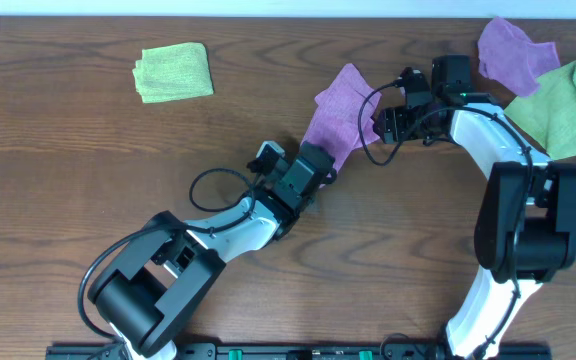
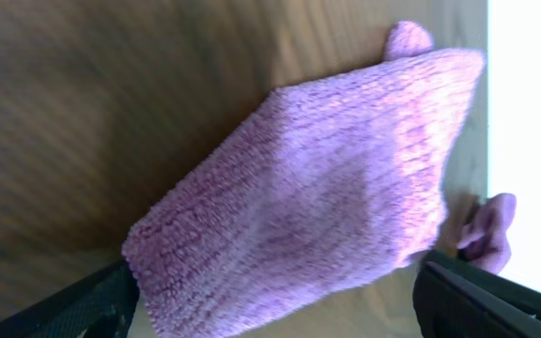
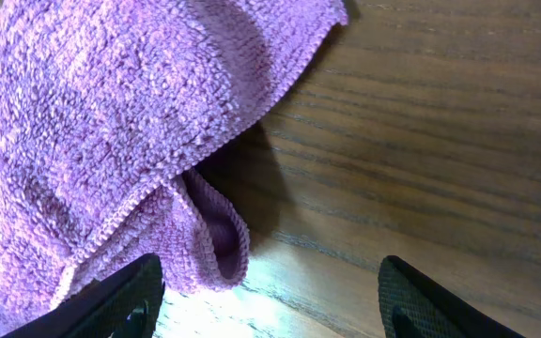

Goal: Fold the cloth
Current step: 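Grasp the purple cloth's left corner with the left gripper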

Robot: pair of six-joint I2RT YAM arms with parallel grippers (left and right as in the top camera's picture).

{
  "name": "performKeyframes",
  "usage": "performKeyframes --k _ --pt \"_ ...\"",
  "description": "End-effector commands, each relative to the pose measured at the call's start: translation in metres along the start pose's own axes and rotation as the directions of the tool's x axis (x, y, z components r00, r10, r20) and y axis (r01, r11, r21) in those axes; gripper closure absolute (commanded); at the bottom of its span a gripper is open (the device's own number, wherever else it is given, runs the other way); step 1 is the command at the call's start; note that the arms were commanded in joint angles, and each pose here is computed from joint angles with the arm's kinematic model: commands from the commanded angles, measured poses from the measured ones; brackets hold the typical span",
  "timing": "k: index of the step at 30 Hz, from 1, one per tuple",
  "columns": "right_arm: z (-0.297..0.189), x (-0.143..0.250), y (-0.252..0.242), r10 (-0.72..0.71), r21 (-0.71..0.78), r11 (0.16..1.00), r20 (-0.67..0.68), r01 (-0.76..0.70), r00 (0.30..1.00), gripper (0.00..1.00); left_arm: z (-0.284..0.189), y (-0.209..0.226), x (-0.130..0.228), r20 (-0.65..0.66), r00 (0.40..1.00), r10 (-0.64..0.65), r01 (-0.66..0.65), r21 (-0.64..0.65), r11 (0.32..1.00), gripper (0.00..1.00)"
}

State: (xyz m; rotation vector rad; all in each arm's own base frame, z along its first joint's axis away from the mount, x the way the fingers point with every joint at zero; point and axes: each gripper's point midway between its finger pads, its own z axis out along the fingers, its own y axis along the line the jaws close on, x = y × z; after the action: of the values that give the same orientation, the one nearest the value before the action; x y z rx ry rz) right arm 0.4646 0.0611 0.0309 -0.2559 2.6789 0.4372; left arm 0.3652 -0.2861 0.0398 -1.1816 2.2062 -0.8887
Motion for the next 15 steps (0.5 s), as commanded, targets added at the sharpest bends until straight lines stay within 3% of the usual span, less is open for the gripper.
performKeyframes --k 1,3,6,7,8,9,13,15 --pt "-0.0017 -0.0032 0.0057 0.006 -0.014 1.000 0.009 -0.006 1.000 0.27 0.0094 -0.0025 -0.0031 0.027 1.000 -0.010 0.010 0.003 1.000 0.07" --pt "-0.0017 -0.0032 0.0057 0.006 -0.014 1.000 0.009 -0.006 1.000 0.27 0.0118 -0.0017 -0.0005 0.015 1.000 -0.013 0.013 0.000 1.000 0.09" --pt "-0.0017 -0.0032 0.0057 0.006 -0.014 1.000 0.009 -0.006 1.000 0.27 0.0126 -0.0021 -0.0003 0.015 1.000 -0.013 0.013 0.001 1.000 0.24" --pt "-0.0017 -0.0032 0.0057 0.006 -0.014 1.000 0.009 -0.006 1.000 0.27 0.0126 -0.0034 -0.0002 0.014 1.000 -0.014 0.014 0.005 1.000 0.42" --pt "-0.0017 -0.0032 0.0057 0.006 -0.014 1.000 0.009 -0.006 1.000 0.27 0.0126 -0.0050 0.0000 0.013 1.000 -0.016 0.016 0.011 1.000 0.73" --pt "-0.0017 -0.0032 0.0057 0.010 -0.014 1.000 0.009 -0.010 1.000 0.27 0.0125 -0.0073 0.0008 0.008 1.000 -0.018 0.018 0.021 1.000 0.82" --pt "-0.0017 -0.0032 0.0057 0.013 -0.014 1.000 0.009 -0.013 1.000 0.28 0.0124 -0.0110 0.0032 -0.007 0.998 -0.062 0.063 0.035 0.997 0.94" --pt "-0.0017 -0.0032 0.0057 0.013 -0.014 1.000 0.009 -0.013 1.000 0.28 0.0124 -0.0113 0.0032 -0.007 0.998 -0.067 0.067 0.036 0.997 0.94"
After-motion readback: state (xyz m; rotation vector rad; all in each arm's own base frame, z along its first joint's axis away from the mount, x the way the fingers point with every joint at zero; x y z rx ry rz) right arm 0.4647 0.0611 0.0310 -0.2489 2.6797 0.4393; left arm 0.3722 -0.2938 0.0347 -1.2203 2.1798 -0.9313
